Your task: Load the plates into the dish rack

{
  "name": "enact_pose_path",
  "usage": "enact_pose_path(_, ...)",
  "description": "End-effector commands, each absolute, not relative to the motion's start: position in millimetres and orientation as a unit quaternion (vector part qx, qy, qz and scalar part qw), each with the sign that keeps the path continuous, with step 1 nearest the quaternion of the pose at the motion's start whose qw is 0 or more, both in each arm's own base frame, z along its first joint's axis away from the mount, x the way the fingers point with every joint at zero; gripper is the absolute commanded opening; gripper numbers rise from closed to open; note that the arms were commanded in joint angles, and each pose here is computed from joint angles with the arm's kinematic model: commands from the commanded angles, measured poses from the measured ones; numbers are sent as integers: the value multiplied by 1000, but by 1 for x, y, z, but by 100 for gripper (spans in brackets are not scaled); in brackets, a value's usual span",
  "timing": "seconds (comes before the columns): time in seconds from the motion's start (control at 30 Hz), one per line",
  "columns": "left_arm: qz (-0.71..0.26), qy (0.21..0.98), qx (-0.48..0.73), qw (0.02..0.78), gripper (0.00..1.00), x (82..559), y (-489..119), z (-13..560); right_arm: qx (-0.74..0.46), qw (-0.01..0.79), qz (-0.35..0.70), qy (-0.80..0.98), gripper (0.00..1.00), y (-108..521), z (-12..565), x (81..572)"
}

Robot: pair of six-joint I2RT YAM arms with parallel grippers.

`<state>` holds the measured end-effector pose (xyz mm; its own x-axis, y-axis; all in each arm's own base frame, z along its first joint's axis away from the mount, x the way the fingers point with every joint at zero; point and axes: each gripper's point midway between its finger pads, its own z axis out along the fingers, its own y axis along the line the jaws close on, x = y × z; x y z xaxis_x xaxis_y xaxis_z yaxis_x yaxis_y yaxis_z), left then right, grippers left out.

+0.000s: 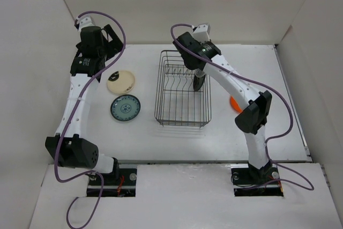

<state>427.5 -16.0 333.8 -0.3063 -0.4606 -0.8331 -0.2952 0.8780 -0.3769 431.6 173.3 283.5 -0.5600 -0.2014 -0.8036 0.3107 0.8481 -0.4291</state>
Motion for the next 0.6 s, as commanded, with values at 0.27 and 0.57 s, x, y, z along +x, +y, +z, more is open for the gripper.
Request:
enact_pose_path(0.27,-125,778,-222,575,100,421,-27,371,62,459,-299,834,0,173,274,428)
enact_pose_path(0.57,-125,778,-222,575,100,421,-27,371,55,451,-307,836,0,181,258,437)
